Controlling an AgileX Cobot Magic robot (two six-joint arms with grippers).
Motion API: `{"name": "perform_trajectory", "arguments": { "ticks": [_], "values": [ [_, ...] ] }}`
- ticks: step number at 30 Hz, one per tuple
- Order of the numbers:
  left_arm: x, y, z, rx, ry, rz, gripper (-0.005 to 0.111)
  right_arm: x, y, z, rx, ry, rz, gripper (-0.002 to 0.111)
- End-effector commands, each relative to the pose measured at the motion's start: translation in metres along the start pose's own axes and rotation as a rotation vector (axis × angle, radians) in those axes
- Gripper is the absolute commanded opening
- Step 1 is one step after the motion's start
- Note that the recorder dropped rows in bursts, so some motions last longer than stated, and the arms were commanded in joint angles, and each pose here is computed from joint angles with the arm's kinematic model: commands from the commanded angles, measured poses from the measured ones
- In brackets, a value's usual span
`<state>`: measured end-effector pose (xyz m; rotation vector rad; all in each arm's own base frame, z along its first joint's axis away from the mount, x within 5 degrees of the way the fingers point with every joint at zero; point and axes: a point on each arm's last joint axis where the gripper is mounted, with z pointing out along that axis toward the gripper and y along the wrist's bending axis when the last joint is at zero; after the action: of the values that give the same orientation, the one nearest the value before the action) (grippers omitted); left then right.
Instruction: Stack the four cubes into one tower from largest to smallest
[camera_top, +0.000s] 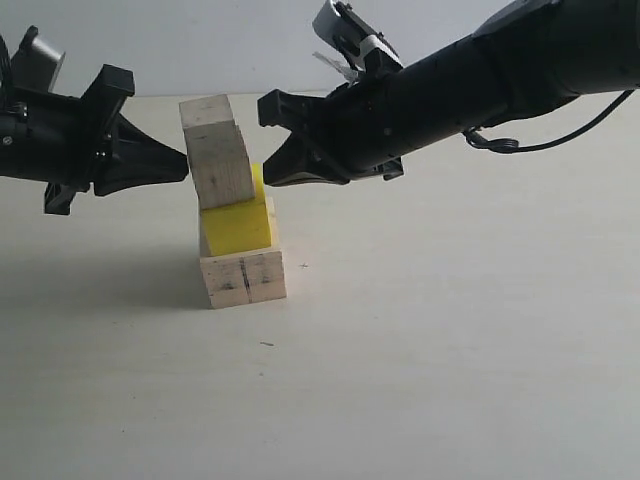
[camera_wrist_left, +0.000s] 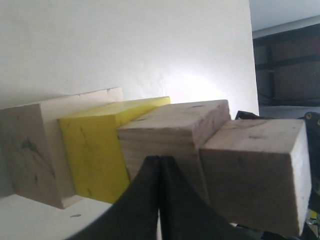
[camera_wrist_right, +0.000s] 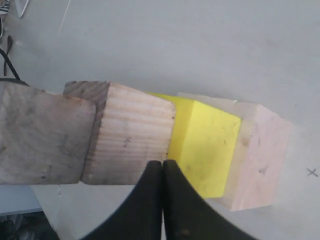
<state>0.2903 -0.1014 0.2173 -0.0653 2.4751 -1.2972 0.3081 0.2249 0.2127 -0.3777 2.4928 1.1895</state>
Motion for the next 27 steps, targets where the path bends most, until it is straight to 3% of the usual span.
{"name": "perform_trajectory", "arguments": {
  "ticks": [1, 27],
  "values": [
    [-0.003, 0.002, 0.002, 0.001, -0.005, 0.012, 0.000, -0.002, 0.000, -0.001, -0.015, -0.021, -0.008, 0.000],
    [-0.007, 0.015, 0.016, 0.033, -0.010, 0.004, 0.000, -0.002, 0.001, -0.001, -0.028, -0.023, -0.022, 0.000]
  ]
}}
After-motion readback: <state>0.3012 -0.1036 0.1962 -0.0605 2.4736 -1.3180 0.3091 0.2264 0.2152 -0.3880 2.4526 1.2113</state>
